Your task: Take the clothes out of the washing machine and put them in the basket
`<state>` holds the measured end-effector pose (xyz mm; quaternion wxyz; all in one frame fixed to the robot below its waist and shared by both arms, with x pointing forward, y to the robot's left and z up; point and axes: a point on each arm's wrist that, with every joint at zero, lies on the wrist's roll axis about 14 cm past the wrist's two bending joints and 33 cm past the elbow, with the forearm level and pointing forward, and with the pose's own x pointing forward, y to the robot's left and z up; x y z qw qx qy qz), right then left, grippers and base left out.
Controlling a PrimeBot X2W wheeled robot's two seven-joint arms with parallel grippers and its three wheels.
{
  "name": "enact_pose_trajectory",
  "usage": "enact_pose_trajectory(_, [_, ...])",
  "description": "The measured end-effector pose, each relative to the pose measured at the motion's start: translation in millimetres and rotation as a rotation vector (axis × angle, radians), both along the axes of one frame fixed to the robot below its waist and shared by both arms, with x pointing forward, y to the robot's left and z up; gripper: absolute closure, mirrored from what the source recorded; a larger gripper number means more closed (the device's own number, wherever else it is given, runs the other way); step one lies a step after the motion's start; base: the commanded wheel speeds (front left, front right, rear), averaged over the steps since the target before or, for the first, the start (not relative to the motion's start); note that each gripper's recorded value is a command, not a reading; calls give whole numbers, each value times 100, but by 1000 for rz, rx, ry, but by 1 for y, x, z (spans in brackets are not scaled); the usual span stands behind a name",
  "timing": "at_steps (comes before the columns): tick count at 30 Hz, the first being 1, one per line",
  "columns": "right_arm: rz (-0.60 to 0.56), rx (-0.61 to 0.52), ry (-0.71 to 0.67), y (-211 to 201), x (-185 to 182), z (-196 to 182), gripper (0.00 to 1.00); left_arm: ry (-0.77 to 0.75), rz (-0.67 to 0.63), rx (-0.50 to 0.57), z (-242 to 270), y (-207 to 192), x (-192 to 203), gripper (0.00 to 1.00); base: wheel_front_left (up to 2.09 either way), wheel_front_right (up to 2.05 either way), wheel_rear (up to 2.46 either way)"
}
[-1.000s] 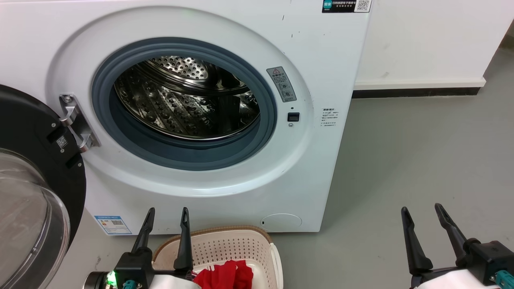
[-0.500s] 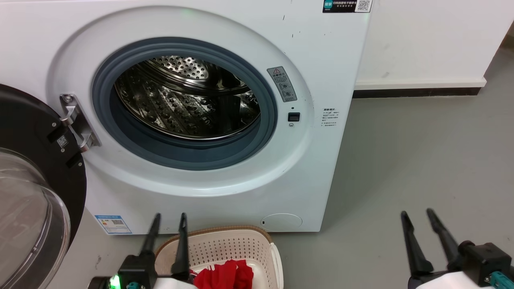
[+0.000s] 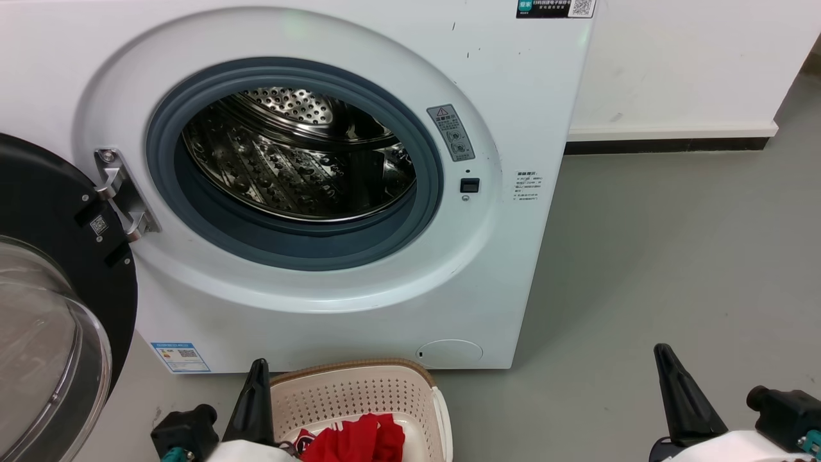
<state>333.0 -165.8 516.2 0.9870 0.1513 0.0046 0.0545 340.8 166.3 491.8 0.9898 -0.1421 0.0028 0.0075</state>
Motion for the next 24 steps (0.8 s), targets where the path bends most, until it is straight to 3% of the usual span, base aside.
enact_pose_trajectory(24, [-23,394,40,-8,16,-4,100,63,35,-396,-6,14,14,100,0,0,0])
